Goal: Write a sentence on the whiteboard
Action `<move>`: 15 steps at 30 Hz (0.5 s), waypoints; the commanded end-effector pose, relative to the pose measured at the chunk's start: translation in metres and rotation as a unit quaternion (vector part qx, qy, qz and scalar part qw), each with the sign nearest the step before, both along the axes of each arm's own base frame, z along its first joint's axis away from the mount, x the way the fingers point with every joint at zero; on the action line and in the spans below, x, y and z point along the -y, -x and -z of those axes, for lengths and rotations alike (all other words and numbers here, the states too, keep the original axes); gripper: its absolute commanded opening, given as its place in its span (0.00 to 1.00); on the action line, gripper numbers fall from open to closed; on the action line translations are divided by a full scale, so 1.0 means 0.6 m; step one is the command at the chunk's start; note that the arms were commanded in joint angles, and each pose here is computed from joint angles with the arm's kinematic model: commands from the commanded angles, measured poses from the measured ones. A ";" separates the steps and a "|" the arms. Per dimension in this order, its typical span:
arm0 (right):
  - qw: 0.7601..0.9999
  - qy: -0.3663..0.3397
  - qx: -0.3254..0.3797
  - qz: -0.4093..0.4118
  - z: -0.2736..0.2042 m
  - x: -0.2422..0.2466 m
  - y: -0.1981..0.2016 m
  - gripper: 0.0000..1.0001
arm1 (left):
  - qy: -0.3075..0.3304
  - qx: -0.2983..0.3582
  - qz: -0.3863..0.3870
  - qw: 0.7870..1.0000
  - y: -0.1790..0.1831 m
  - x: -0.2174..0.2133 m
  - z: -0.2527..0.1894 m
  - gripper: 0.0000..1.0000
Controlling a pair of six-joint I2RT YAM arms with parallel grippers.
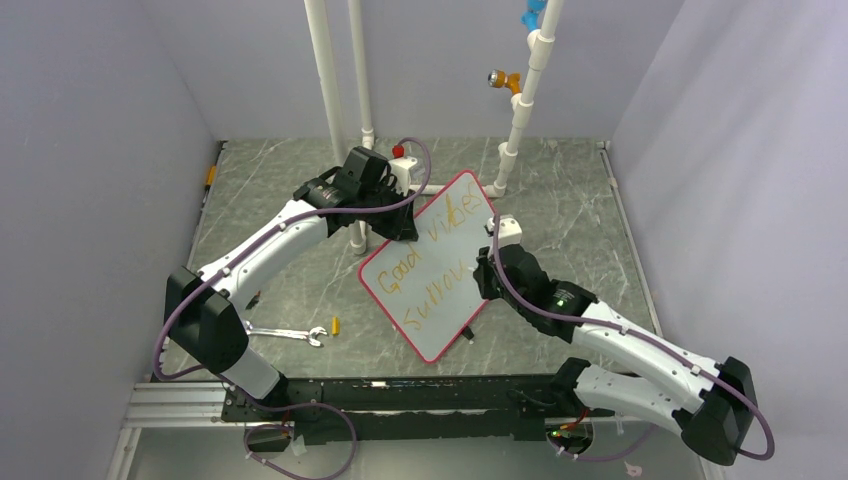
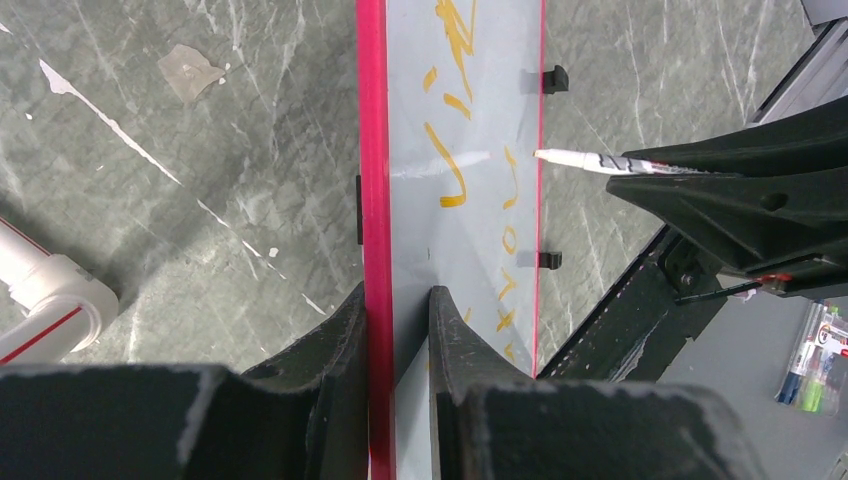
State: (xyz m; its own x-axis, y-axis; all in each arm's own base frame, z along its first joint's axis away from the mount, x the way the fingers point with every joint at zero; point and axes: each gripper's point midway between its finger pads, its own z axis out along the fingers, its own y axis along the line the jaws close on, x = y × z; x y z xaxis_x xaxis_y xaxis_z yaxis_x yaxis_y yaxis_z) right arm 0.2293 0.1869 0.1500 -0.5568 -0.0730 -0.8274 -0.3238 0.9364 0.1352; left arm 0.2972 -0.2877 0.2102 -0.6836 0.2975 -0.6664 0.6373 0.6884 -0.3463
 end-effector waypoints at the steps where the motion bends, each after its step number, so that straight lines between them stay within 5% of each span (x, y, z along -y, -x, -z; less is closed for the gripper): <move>1: 0.999 -0.020 0.042 0.027 -0.050 0.008 -0.018 0.00 | -0.023 0.069 -0.007 0.997 -0.027 -0.018 -0.024 0.00; 15: 0.996 -0.032 0.077 0.039 -0.082 0.003 -0.039 0.00 | -0.044 0.042 0.004 0.998 -0.007 0.004 -0.009 0.00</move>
